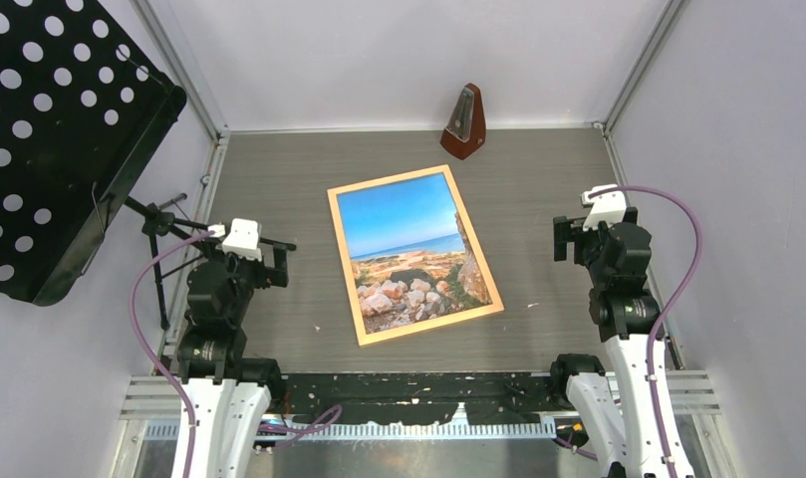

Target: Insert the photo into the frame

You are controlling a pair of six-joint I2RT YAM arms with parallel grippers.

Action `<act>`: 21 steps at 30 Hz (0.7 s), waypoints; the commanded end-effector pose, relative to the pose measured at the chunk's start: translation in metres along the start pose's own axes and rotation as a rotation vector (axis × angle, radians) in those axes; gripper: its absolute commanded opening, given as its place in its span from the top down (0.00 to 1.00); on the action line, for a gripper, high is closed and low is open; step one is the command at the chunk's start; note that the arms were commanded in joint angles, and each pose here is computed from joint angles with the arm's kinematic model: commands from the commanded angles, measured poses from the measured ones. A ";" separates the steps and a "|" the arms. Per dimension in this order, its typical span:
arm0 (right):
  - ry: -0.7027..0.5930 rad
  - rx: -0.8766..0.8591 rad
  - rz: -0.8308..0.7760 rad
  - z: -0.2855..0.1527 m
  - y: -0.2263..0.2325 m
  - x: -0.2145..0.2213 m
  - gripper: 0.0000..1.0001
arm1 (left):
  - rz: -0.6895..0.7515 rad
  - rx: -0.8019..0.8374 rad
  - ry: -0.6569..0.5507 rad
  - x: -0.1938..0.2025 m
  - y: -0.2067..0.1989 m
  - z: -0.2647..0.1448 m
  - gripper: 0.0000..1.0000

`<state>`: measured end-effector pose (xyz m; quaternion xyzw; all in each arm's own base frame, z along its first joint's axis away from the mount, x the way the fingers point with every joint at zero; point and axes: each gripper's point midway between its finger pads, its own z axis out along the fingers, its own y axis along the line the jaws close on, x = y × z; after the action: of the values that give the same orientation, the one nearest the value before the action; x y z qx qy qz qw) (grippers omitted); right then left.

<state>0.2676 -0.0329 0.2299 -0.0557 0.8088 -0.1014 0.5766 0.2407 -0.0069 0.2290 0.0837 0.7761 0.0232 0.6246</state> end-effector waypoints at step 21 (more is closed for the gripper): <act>-0.058 -0.064 -0.034 -0.002 0.010 -0.011 0.05 | -0.002 0.015 -0.066 -0.012 0.001 0.001 0.00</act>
<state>0.2672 -0.0233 0.2286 -0.0823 0.8058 -0.0842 0.5803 0.2400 -0.0067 0.2267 0.0850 0.7740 0.0154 0.6273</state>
